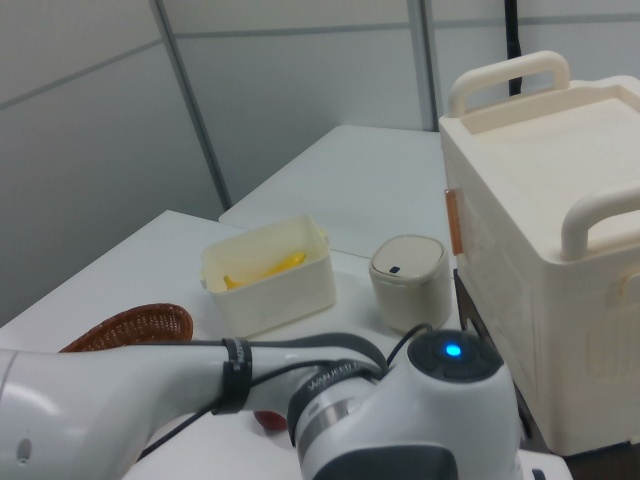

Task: Put the purple cube on the table
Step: 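Lower the gripper around the purple cube and close on it, then lift the purple cube off the plate and set it on the table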

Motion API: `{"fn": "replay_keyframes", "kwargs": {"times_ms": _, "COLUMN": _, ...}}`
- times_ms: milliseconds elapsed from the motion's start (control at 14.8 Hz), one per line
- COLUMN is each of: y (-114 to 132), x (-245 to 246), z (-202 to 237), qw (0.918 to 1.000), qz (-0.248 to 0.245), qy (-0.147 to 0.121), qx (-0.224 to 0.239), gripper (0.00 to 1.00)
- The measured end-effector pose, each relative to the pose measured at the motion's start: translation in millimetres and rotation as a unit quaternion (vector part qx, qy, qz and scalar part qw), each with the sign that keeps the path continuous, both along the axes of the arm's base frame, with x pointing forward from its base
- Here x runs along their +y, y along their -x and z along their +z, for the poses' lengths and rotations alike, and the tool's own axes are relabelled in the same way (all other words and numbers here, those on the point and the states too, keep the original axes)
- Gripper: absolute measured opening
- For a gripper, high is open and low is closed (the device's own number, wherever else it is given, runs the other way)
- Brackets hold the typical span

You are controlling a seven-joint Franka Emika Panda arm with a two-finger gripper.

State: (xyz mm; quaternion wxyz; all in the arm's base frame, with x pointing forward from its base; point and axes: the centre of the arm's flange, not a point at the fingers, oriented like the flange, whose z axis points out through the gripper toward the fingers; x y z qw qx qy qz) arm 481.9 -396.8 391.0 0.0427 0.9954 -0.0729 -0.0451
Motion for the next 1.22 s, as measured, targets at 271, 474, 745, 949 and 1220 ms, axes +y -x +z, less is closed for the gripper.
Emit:
{"fn": "replay_keyframes", "kwargs": {"times_ms": 271, "y": 6.0, "x": 2.9, "z": -32.1, "qw": 0.9997, "qz": 0.013, "qy": 0.006, "qx": 0.019, "gripper": 1.0}}
{"fn": "replay_keyframes", "kwargs": {"times_ms": 474, "y": 8.2, "x": 3.8, "z": -47.9, "qw": 0.9994, "qz": 0.021, "qy": 0.01, "qx": 0.027, "gripper": 1.0}}
{"fn": "replay_keyframes", "kwargs": {"times_ms": 745, "y": 9.5, "x": 2.4, "z": -51.8, "qw": 0.9993, "qz": 0.02, "qy": 0.009, "qx": 0.03, "gripper": 0.83}}
{"fn": "replay_keyframes", "kwargs": {"times_ms": 949, "y": 8.4, "x": 2.2, "z": -50.4, "qw": 0.9993, "qz": 0.021, "qy": 0.01, "qx": 0.028, "gripper": 0.6}}
{"fn": "replay_keyframes", "kwargs": {"times_ms": 1220, "y": -11.8, "x": 23.2, "z": -38.2, "qw": 0.9991, "qz": 0.038, "qy": 0.012, "qx": 0.016, "gripper": 0.6}}
